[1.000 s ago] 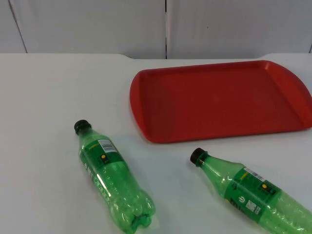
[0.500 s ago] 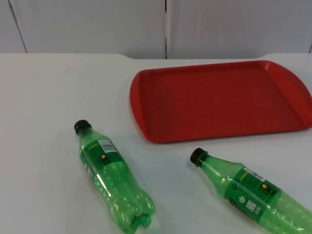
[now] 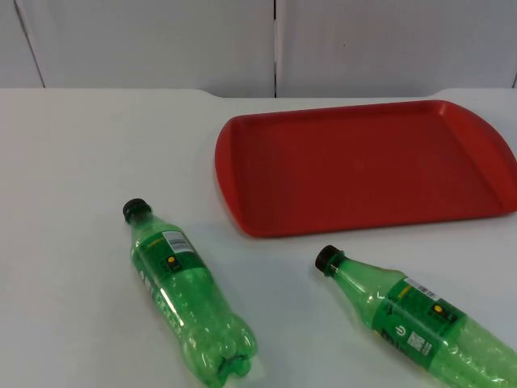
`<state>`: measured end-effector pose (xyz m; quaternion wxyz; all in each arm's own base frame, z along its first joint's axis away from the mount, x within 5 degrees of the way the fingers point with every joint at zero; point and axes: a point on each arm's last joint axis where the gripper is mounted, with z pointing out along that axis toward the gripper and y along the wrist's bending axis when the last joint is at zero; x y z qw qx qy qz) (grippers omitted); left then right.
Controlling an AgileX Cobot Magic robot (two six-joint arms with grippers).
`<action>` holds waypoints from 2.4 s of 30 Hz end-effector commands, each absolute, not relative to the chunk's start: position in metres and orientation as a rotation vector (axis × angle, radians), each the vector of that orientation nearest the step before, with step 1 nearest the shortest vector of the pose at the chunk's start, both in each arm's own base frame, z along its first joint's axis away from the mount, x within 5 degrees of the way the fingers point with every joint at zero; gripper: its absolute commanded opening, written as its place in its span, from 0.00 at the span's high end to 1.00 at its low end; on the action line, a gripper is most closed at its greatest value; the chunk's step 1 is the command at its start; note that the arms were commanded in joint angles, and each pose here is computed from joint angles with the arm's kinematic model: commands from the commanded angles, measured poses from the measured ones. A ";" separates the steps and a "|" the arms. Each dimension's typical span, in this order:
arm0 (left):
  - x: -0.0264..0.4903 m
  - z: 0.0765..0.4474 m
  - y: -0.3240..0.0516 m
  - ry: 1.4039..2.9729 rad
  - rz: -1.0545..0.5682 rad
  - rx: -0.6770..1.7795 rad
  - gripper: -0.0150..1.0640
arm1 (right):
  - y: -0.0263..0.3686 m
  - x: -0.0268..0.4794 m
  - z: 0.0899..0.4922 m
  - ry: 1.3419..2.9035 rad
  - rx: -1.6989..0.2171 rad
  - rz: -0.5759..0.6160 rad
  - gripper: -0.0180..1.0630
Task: Place the bottle upright on the tray.
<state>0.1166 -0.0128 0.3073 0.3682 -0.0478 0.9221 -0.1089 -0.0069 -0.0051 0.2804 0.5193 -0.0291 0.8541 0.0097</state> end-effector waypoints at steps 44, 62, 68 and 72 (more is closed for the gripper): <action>0.251 0.303 -0.083 2.745 -0.378 -0.126 0.01 | -0.005 -0.007 0.280 2.044 -0.072 0.025 0.01; 0.307 0.246 -0.125 2.762 -0.283 -0.557 0.01 | -0.005 -0.007 0.280 2.044 -0.072 0.025 0.01; 0.312 0.227 -0.140 2.757 -0.261 -0.599 0.01 | -0.005 -0.007 0.280 2.044 -0.072 0.025 0.01; 0.315 0.209 -0.153 2.766 -0.234 -0.605 0.01 | -0.005 -0.007 0.280 2.044 -0.072 0.025 0.01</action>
